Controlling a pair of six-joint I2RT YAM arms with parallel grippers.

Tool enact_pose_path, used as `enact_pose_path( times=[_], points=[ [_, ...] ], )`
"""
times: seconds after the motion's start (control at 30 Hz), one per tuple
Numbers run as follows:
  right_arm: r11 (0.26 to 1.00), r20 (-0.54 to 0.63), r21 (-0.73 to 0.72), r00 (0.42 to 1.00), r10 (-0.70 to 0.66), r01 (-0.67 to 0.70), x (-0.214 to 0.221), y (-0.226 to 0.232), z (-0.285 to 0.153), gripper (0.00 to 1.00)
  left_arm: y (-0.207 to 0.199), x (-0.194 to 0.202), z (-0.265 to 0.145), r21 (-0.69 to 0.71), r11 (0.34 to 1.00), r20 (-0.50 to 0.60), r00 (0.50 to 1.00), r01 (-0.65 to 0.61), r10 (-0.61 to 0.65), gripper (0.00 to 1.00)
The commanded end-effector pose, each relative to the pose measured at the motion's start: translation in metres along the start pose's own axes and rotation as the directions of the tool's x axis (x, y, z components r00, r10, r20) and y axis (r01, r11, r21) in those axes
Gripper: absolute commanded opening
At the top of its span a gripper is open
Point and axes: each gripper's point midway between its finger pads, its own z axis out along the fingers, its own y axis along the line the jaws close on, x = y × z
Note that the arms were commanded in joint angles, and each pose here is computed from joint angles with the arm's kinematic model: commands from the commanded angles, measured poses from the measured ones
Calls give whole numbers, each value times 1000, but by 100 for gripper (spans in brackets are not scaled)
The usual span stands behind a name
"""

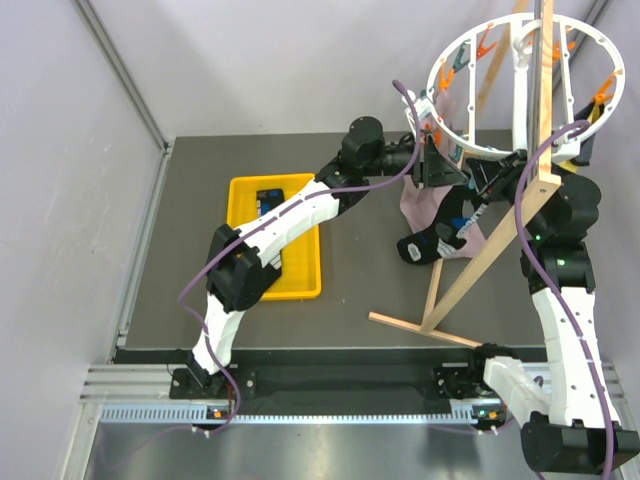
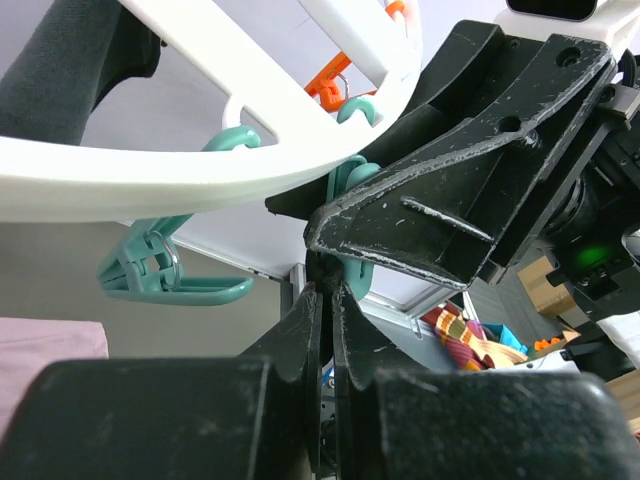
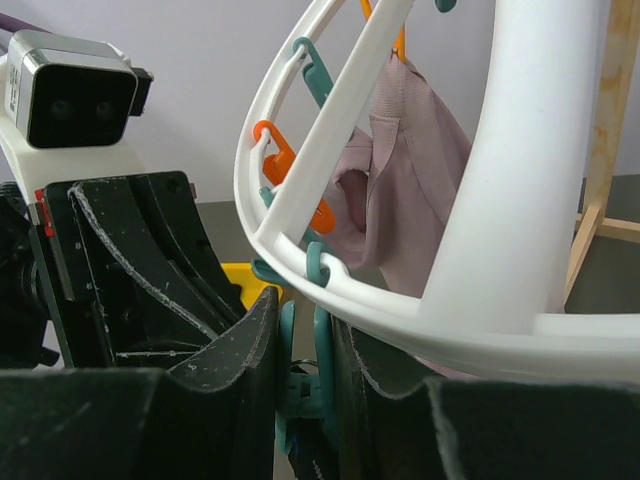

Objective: Clip the socks to the hanger
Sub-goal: Clamp the sock onto the hanger.

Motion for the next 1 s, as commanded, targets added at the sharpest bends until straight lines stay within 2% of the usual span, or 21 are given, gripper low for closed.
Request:
enact_pose_path(
  times=[0.0, 0.3, 0.33, 0.37, 0.43, 0.5, 0.63, 0.73, 0.8, 0.83, 0.93, 0.97],
  points=[
    [998, -71, -47, 997, 32, -35, 16, 10, -7, 0, -34, -36, -7, 47, 993, 70, 992, -106, 102, 0],
    [998, -67, -50, 998, 21, -24, 15, 11, -9, 1, -35, -40, -8, 48, 994, 78, 992, -99, 95, 0],
    [998, -66, -51, 998, 20, -23, 14, 12, -9, 4, -36, -42, -9, 51, 994, 84, 992, -100, 96, 0],
    [999, -67, -48, 998, 20, -23, 14, 11, -9, 17, -40, -43, -9, 58, 994, 87, 992, -92, 86, 0],
    [999, -69, -49, 998, 16, -19, 14, 11, -9, 30, -44, -46, -9, 71, 993, 98, 991, -93, 86, 0],
    [999, -71, -46, 997, 17, -20, 13, 11, -9, 34, -49, -46, -9, 88, 992, 99, 992, -86, 77, 0],
    [999, -63, -45, 998, 17, -20, 10, 13, -11, 50, -48, -42, -7, 90, 993, 91, 994, -70, 62, 0],
    [999, -68, -37, 998, 18, -20, 9, 13, -14, 57, -44, -41, -6, 85, 995, 88, 995, -45, 37, 0],
    [1000, -63, -28, 998, 11, -13, 5, 14, -16, 64, -43, -40, -6, 81, 996, 87, 996, -34, 26, 7],
    [1000, -72, -19, 997, 15, -17, 7, 13, -18, 70, -41, -40, -6, 72, 997, 90, 996, -28, 21, 20],
    [1000, -65, 4, 998, 1, -1, 2, 13, -24, 84, -36, -36, -7, 44, 999, 84, 996, -13, 9, 42],
    [1000, -67, 29, 998, 0, 2, 1, 10, -27, 93, -34, -34, -8, 35, 999, 81, 997, -9, 6, 46]
  ],
)
